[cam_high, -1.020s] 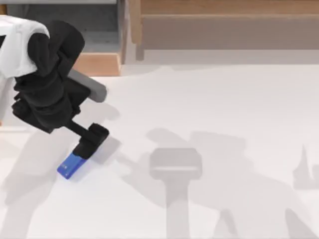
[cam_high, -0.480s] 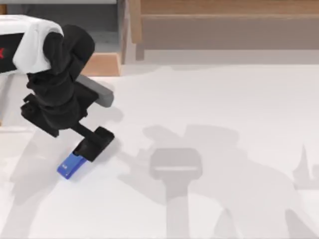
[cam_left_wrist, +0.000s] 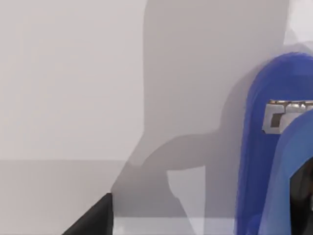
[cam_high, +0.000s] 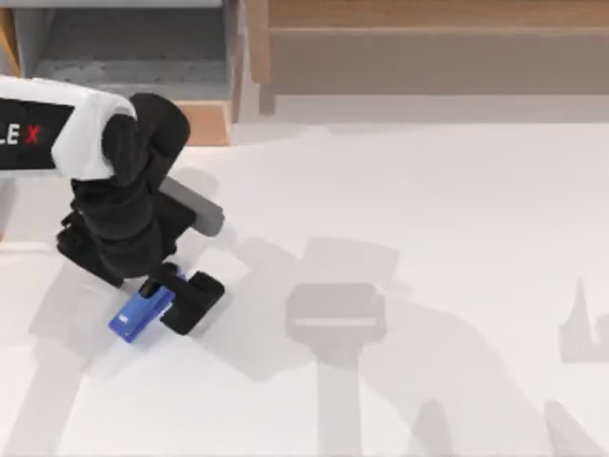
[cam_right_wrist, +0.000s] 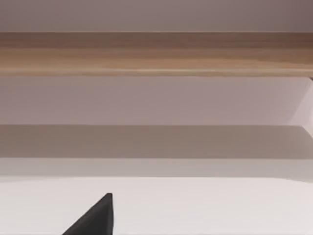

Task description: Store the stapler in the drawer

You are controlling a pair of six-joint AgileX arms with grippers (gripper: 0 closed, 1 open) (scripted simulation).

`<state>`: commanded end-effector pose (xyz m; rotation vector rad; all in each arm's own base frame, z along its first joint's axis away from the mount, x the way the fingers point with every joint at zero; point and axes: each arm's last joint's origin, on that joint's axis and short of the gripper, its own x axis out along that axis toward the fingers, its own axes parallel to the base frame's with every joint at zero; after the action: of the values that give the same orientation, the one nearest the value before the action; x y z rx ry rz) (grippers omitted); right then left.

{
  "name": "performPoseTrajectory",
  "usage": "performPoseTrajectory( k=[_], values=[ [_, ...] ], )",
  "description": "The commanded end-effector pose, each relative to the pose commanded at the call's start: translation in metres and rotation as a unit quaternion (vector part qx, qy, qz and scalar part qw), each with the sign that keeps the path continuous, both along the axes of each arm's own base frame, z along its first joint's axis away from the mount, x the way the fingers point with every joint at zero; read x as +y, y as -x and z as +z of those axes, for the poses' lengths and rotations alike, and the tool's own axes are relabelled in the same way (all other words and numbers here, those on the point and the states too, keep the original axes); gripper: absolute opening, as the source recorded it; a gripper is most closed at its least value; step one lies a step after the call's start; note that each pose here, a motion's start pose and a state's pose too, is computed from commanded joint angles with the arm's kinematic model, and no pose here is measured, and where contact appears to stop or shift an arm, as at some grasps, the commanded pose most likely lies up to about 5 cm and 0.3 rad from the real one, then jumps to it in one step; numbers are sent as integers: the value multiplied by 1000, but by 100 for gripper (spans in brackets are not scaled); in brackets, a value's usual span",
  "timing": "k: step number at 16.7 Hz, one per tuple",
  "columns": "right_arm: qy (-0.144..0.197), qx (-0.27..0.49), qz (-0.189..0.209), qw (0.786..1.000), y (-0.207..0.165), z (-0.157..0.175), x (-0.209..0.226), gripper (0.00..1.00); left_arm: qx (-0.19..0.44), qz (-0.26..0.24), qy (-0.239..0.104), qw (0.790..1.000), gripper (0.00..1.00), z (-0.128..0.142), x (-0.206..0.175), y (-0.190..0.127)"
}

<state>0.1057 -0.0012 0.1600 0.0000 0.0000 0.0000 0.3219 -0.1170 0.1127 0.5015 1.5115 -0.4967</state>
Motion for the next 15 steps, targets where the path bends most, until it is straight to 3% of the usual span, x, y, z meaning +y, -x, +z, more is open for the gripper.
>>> performPoseTrajectory(
  k=[3,15],
  values=[
    [0,0,0,1000,0,0,0,100,0,0,0,1000,100,0,0,0],
    [0,0,0,1000,0,0,0,100,0,0,0,1000,10,0,0,0]
  ],
)
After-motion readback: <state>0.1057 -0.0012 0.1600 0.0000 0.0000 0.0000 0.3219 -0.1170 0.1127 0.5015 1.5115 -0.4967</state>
